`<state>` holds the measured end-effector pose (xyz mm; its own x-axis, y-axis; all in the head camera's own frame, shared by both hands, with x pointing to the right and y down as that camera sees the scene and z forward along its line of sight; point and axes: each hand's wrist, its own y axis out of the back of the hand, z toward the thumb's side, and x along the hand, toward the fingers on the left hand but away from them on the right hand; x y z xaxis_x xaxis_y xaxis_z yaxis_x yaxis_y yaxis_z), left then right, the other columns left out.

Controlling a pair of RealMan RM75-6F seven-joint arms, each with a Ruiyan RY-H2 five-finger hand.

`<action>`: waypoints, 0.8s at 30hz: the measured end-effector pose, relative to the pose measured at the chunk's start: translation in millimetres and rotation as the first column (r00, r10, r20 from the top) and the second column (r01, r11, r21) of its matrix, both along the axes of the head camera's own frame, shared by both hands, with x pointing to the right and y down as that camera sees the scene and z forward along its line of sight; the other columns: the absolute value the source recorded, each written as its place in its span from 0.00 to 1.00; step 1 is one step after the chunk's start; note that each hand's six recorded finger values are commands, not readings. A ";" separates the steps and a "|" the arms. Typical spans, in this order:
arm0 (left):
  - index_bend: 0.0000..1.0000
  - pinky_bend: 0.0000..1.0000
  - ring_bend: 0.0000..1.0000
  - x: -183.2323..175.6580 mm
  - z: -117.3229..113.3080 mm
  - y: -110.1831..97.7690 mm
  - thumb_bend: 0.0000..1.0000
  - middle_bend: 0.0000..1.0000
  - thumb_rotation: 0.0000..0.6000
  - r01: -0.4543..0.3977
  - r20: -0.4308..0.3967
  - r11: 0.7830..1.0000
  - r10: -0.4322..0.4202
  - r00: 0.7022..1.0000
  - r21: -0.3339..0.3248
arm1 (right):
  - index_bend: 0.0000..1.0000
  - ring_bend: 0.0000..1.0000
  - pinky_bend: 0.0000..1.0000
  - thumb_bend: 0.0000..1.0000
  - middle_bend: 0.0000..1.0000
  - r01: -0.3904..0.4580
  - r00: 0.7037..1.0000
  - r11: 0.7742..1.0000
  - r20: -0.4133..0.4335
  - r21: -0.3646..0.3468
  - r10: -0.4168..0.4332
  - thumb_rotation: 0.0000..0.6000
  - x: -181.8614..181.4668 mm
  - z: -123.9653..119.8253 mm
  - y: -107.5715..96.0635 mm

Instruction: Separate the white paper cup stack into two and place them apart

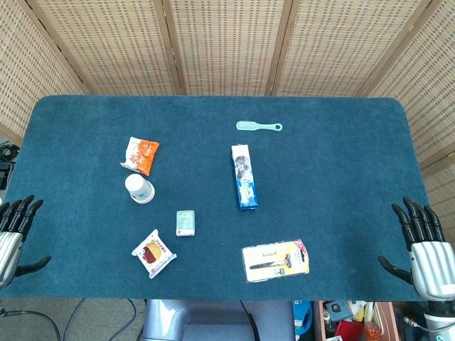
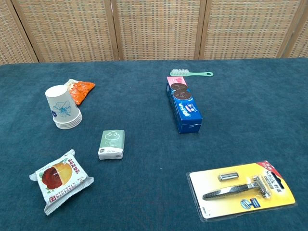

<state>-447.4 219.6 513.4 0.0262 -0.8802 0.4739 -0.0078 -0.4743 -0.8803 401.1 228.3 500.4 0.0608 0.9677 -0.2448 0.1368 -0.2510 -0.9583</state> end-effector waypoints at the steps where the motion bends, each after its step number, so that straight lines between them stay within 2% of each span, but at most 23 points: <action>1: 0.00 0.00 0.00 0.1 0.0 0.2 0.12 0.00 1.00 0.001 0.001 1.000 -0.001 1.000 -0.001 | 0.00 0.00 0.00 0.00 0.00 0.000 1.000 1.000 -0.001 0.000 0.000 1.00 0.0 0.1 -0.1; 11: 0.00 0.00 0.00 2.0 9.2 -2.7 0.12 0.00 1.00 -0.013 0.010 1.000 0.013 1.000 -0.026 | 0.00 0.00 0.00 0.00 0.00 -0.014 1.000 1.000 0.000 0.000 0.014 1.00 3.3 -0.8 -1.6; 16: 0.00 0.02 0.00 11.0 25.3 -25.3 0.12 0.00 1.00 -0.071 -0.006 0.997 0.071 0.997 -0.026 | 0.00 0.00 0.00 0.00 0.00 -0.019 1.000 1.000 -0.001 0.000 0.019 1.00 4.5 -1.2 -3.0; 21: 0.00 0.11 0.00 27.1 54.5 -56.7 0.12 0.00 1.00 -0.166 -0.042 0.985 0.164 0.986 -0.049 | 0.00 0.00 0.00 0.00 0.00 -0.020 1.000 1.000 -0.008 -0.013 0.020 1.00 3.6 2.6 -5.5; 24: 0.01 0.16 0.04 38.7 76.8 -74.8 0.12 0.01 1.00 -0.222 -0.055 0.972 0.218 0.974 -0.081 | 0.00 0.00 0.00 0.00 0.00 -0.018 1.000 1.000 -0.016 -0.021 0.017 1.00 2.2 5.1 -6.5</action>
<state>-408.7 144.8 590.2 0.2381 -0.8063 0.5415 0.0664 -0.5427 -0.8373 403.3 221.8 505.5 0.0398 0.9632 -0.2658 0.1257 -0.2688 -0.9550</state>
